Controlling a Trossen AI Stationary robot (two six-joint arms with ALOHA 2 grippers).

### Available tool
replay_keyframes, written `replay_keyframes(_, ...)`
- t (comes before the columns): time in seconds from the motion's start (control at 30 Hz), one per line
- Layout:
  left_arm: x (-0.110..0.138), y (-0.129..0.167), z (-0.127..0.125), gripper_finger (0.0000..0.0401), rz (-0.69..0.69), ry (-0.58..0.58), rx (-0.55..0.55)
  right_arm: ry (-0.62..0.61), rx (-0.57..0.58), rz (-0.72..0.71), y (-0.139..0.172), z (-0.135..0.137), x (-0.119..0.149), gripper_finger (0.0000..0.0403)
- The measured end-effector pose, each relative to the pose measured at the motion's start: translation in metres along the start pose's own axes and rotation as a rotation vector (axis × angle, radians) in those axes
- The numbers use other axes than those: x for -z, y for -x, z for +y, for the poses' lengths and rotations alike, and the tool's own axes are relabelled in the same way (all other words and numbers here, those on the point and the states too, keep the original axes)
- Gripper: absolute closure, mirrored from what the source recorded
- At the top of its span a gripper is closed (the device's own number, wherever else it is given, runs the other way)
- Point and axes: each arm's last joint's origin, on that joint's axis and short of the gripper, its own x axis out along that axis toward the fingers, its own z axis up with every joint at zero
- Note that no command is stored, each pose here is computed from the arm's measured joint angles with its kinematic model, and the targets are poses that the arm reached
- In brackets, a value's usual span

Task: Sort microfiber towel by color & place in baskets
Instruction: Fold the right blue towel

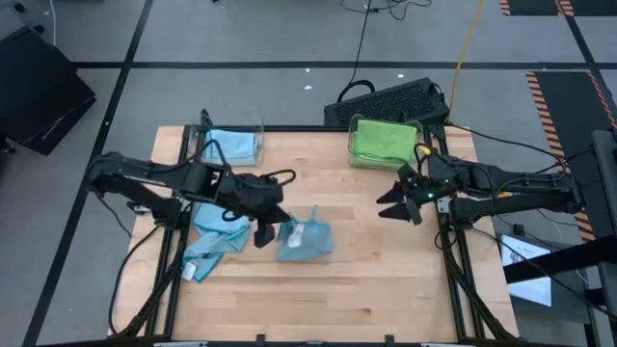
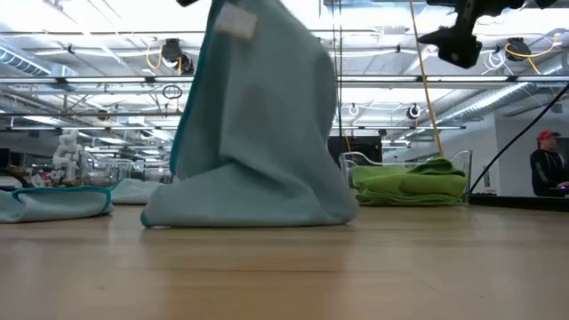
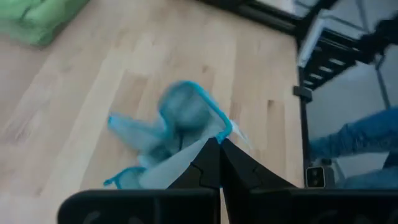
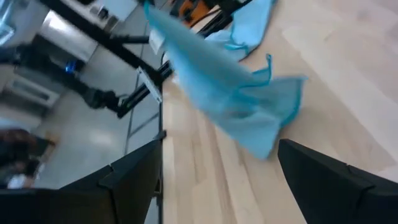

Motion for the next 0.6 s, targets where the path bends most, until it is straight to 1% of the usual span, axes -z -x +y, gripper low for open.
replay_keyframes(0.07, -0.008, 0.002, -0.003, 0.0400, 0.001, 0.056, -0.030, 0.045, -0.019, 0.014, 0.000, 0.001, 0.000, 0.0089)
replay_keyframes(0.2, -0.027, 0.004, -0.007, 0.0400, -0.014, 0.161, -0.052, 0.125, -0.048, 0.030, 0.000, 0.002, 0.001, 0.0089)
replay_keyframes(0.27, -0.037, 0.005, -0.008, 0.0400, -0.039, 0.217, -0.056, 0.159, -0.076, 0.030, 0.000, 0.003, 0.000, 0.0089)
replay_keyframes(0.4, -0.053, 0.004, -0.007, 0.0400, -0.104, 0.320, -0.103, 0.222, -0.136, 0.022, 0.001, 0.007, -0.002, 0.0089)
replay_keyframes(0.5, -0.064, -0.003, -0.006, 0.0401, -0.140, 0.392, -0.134, 0.254, -0.163, 0.031, 0.001, 0.008, -0.002, 0.0089)
replay_keyframes(0.6, -0.077, -0.015, -0.010, 0.0401, -0.160, 0.444, -0.127, 0.275, -0.187, 0.055, 0.001, 0.008, 0.000, 0.0089)
